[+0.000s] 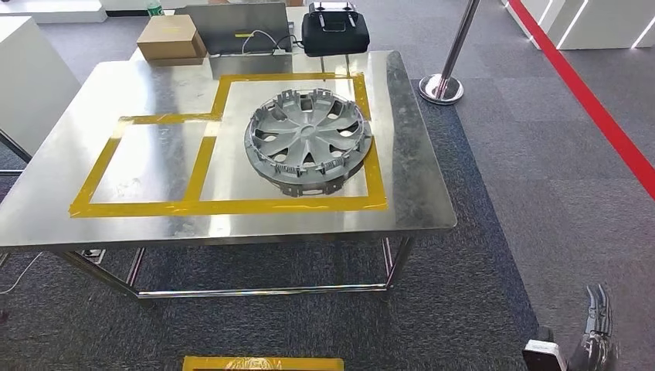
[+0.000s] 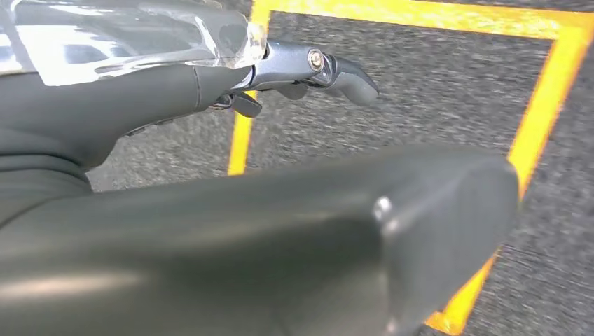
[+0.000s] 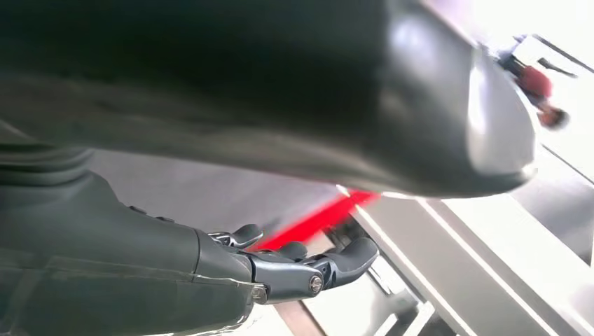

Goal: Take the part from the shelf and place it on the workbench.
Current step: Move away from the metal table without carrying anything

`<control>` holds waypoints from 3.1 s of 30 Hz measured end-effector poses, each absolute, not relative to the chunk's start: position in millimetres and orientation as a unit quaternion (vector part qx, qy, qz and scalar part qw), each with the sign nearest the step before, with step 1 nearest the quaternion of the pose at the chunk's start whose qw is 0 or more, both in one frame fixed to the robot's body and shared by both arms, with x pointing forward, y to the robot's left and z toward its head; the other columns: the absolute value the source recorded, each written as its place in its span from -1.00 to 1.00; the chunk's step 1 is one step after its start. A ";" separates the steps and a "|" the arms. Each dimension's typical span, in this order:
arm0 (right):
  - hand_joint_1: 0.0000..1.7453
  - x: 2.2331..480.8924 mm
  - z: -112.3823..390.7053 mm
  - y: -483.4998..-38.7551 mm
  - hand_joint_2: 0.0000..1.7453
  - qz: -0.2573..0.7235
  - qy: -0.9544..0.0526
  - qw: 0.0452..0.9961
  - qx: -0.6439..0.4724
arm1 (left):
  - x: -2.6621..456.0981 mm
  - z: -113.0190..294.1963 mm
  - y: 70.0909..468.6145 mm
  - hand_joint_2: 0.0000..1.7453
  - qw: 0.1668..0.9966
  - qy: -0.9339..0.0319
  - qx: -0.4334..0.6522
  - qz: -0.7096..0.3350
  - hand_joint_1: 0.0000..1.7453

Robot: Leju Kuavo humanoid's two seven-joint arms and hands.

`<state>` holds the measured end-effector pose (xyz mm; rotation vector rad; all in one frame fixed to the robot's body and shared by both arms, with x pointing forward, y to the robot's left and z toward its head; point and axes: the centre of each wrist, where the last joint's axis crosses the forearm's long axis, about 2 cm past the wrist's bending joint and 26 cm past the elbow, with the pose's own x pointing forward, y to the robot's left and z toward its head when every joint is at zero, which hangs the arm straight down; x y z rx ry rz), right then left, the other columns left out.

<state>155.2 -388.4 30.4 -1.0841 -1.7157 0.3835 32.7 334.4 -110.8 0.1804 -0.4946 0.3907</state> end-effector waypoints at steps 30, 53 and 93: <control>-1.00 46.2 -110.4 -318.5 -1.00 0.227 -0.108 0.965 -0.080 | 34.6 -111.7 319.5 -1.00 0.948 -0.261 0.046 0.179 -1.00; -1.00 48.1 -110.5 -316.0 -1.00 0.126 -0.033 0.990 -0.054 | 35.8 -112.0 308.8 -1.00 0.954 -0.247 0.022 0.169 -1.00; -1.00 48.9 -110.7 -308.6 1.00 0.024 -0.018 0.998 -0.053 | 42.1 -111.3 311.2 1.00 0.961 -0.212 0.023 0.175 -1.00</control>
